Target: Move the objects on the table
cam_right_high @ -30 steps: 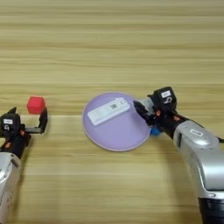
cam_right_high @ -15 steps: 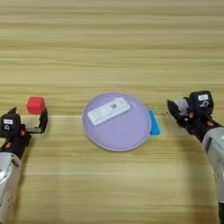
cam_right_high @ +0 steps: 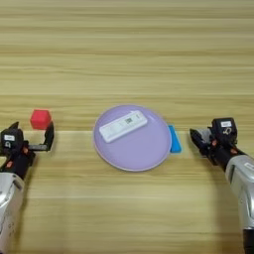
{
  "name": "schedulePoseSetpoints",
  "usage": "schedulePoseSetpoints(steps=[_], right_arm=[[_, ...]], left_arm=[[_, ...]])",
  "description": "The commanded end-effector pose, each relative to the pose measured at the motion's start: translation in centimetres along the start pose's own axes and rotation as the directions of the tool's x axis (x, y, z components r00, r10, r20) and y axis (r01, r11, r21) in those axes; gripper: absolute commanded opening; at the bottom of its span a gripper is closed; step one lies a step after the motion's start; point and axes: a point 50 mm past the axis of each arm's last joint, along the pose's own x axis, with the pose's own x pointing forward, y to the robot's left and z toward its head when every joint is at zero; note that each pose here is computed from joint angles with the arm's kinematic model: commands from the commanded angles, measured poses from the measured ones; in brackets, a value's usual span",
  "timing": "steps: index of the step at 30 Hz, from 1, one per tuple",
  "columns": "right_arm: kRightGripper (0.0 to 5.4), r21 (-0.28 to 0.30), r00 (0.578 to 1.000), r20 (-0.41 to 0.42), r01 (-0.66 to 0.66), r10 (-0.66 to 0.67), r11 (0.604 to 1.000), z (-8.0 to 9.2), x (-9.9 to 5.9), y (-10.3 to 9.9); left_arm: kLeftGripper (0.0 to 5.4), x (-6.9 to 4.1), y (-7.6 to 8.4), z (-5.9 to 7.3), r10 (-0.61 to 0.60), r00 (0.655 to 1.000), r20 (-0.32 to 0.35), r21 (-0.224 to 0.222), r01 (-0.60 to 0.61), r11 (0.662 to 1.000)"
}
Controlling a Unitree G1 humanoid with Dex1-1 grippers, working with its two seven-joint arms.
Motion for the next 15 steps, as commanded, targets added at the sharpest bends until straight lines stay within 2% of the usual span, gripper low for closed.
schedulePoseSetpoints(steps=[1,6,7,15], right_arm=[[2.47,-0.024,1.000,0.003,0.008,-0.008,1.000,0.08,0.54,-0.06],[2.47,-0.016,1.000,0.001,-0.009,0.009,1.000,-0.13,0.67,0.13],[2.75,-0.016,1.000,0.001,-0.011,0.011,1.000,-0.11,0.67,0.16],[3.63,-0.017,1.000,0.012,-0.007,0.008,1.000,0.14,0.60,0.18]], left_arm=[[5.40,0.15,0.03,0.04,0.001,1.000,0.004,0.001,-0.001,1.000],[5.40,0.13,-0.01,0.05,0.001,1.000,0.004,0.000,-0.001,1.000],[5.40,0.13,-0.02,0.05,0.001,1.000,0.004,0.000,-0.001,1.000],[5.40,0.17,-0.02,0.06,0.001,1.000,0.004,0.000,-0.001,1.000]])
